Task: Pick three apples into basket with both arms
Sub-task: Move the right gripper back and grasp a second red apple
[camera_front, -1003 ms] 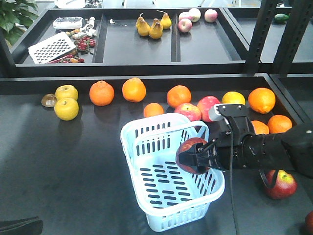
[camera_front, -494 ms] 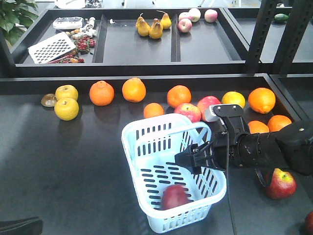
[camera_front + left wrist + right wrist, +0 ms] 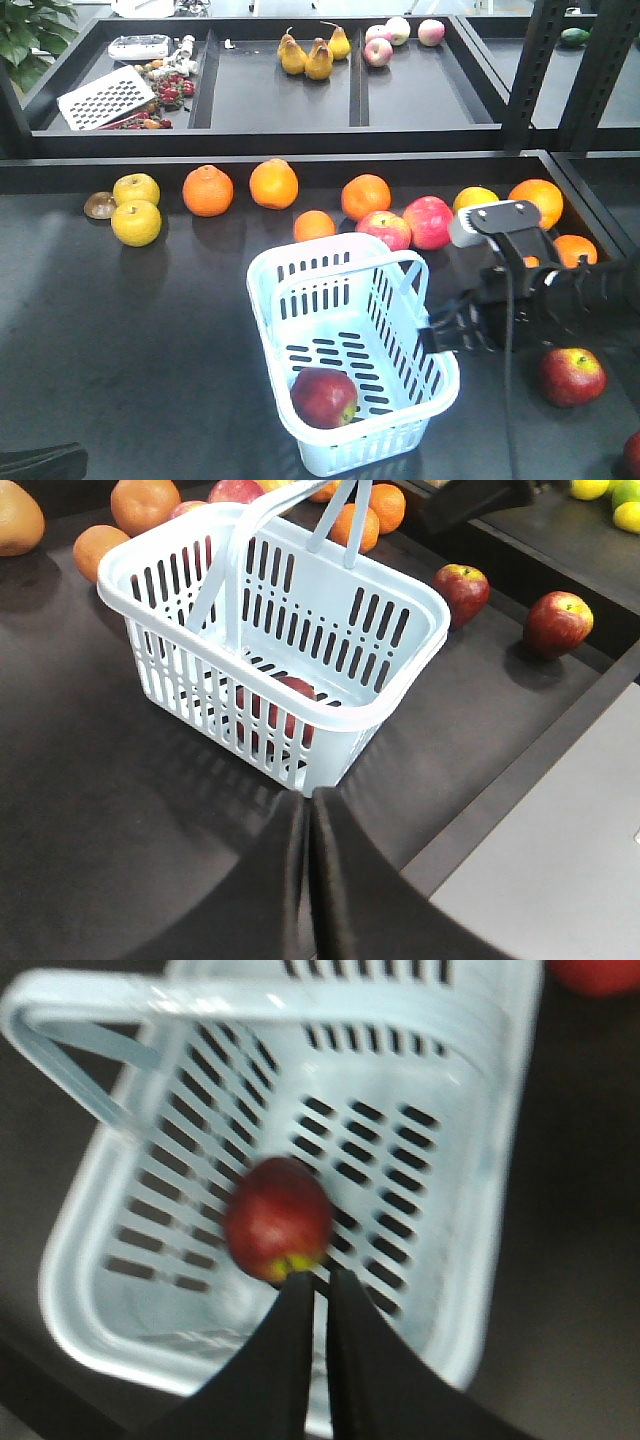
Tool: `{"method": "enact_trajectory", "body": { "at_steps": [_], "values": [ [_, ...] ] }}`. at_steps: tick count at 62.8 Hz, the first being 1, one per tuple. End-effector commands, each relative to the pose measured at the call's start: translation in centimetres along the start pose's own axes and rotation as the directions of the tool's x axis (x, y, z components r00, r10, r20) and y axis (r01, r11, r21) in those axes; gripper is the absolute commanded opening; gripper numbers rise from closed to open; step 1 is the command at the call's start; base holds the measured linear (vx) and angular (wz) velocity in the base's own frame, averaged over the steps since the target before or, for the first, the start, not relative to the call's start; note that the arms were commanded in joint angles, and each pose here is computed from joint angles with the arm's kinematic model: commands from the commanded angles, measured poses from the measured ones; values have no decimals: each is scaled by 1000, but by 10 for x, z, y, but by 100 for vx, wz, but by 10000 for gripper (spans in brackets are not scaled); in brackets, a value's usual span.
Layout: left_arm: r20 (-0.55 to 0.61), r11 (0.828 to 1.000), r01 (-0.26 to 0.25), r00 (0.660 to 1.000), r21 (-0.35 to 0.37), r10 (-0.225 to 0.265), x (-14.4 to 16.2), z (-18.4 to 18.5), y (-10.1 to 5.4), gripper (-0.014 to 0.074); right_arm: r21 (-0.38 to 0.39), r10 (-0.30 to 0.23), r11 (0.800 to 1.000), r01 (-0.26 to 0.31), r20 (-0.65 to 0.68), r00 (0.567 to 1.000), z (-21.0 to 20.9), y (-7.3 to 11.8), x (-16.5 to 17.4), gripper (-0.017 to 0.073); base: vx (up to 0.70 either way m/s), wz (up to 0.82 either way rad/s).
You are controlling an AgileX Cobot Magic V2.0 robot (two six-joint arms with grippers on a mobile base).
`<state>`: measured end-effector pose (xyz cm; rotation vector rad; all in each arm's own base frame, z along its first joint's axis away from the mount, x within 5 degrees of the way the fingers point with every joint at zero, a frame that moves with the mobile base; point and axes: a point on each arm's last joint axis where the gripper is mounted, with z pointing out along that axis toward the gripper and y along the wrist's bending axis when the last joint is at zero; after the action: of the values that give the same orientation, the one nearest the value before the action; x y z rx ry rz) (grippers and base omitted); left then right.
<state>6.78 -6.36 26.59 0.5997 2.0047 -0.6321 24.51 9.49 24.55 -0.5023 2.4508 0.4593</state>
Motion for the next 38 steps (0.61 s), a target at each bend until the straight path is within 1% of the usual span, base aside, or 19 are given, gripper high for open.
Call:
{"method": "enact_trajectory", "body": {
  "at_steps": [1,4,6,10,15,21,24,26,30,33,35,38],
  "values": [
    [80,1000,31,996,-6,-30,-13,-3,0,-6,138,30,990,-35,38,999,-22,-11,-8,-7,0,0],
    [80,1000,31,996,-6,-30,-13,-3,0,-6,199,55,978,-59,27,998,-27,-20,-5,-6,0,0],
    [81,1000,31,996,-6,-30,-13,-3,0,-6,236,92,967,-95,26,995,-30,-28,-4,-3,0,0],
    [81,1000,31,996,-6,-30,-13,-3,0,-6,303,123,945,-124,21,992,-35,-44,-1,0,0,0],
    [83,1000,31,996,-7,-30,-13,-3,0,-6,350,170,921,-171,35,985,-42,-63,3,18,0,0],
    [84,1000,30,996,-8,-29,-13,-3,0,-6,403,248,881,-249,55,967,-48,-90,8,55,0,0],
    [84,1000,30,996,-8,-29,-13,-3,0,-6,418,274,868,-268,46,961,-48,-100,10,80,0,0],
    [84,1000,30,996,-8,-29,-13,-3,0,-6,427,283,863,-269,33,959,-48,-108,10,109,0,0],
    [84,1000,30,996,-8,-29,-13,-3,0,-6,435,289,862,-261,0,957,-44,-120,7,185,0,0],
    [84,1000,30,996,-8,-29,-13,-3,0,-6,434,286,867,-243,-34,958,-37,-127,4,266,0,0],
    [84,1000,30,996,-8,-29,-13,-3,0,-6,434,292,867,-243,-50,955,-34,-131,2,319,0,0],
    [84,1000,30,996,-8,-29,-13,-3,0,-6,432,315,865,-256,-69,947,-25,-138,-1,417,0,0]
  ]
}}
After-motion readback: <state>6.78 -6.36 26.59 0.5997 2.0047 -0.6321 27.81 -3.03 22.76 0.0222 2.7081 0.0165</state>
